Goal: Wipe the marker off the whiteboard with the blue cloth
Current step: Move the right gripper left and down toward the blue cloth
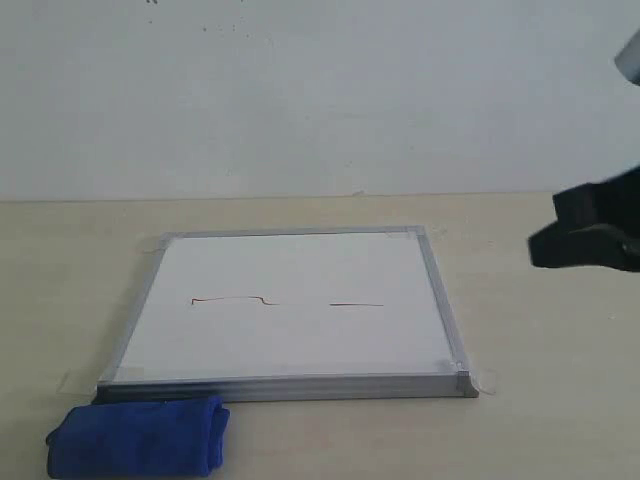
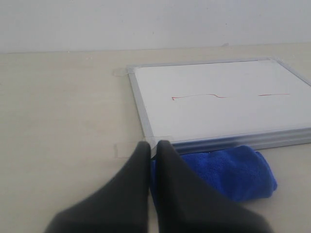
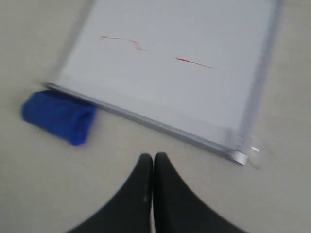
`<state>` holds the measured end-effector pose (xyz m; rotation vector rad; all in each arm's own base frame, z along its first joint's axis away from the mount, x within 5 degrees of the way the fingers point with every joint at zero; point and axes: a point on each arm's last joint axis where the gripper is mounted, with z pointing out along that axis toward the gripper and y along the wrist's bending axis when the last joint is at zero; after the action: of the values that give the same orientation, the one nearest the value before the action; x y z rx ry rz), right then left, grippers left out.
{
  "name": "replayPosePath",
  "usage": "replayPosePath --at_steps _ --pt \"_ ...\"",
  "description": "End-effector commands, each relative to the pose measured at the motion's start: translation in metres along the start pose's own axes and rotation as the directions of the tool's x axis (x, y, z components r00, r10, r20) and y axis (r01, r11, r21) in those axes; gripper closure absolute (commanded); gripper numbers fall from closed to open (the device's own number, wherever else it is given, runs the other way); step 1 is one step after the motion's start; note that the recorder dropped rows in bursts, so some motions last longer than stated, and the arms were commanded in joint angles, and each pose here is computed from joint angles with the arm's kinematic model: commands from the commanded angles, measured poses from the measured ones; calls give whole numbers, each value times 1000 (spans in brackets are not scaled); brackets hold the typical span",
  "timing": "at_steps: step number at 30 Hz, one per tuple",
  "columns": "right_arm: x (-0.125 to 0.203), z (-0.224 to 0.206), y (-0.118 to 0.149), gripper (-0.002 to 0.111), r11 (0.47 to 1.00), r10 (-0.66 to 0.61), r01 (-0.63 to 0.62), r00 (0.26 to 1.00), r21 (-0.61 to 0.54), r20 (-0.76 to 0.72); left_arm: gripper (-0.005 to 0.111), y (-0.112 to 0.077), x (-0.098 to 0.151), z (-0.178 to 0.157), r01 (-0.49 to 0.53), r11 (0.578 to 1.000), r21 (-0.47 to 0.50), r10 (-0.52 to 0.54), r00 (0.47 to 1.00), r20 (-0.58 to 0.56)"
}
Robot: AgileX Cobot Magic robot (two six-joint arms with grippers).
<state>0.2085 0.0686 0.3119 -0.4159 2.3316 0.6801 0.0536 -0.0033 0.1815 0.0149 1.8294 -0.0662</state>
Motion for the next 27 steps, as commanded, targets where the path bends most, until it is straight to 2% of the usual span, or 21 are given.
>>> replayPosePath --at_steps 1,5,10,12,16,19,22,24,27 --pt "-23 4 22 109 945 -110 147 984 -293 139 103 0 -1 0 8 1000 3 -8 1000 10" --pt "-35 7 28 109 878 -186 274 951 -393 246 103 0 -1 0 8 1000 3 -8 1000 10" --pt "-38 15 27 109 856 -166 243 965 -456 202 103 0 -1 0 8 1000 3 -8 1000 10" --pt "-36 19 36 109 795 -202 260 965 -549 165 103 0 -1 0 8 1000 3 -8 1000 10" --pt "-32 36 63 109 722 -291 298 949 -624 117 103 0 -1 0 8 1000 3 -8 1000 10" --pt "-31 56 79 109 805 -315 326 943 -495 107 103 0 -1 0 8 1000 3 -8 1000 10" --pt "-32 71 88 109 874 -361 385 923 -295 136 103 0 -1 0 8 1000 3 -8 1000 10" --pt "-29 76 99 109 870 -414 437 899 -229 142 103 0 -1 0 8 1000 3 -8 1000 10" --pt "-22 80 114 109 862 -431 451 892 -230 132 103 0 -1 0 8 1000 3 -8 1000 10"
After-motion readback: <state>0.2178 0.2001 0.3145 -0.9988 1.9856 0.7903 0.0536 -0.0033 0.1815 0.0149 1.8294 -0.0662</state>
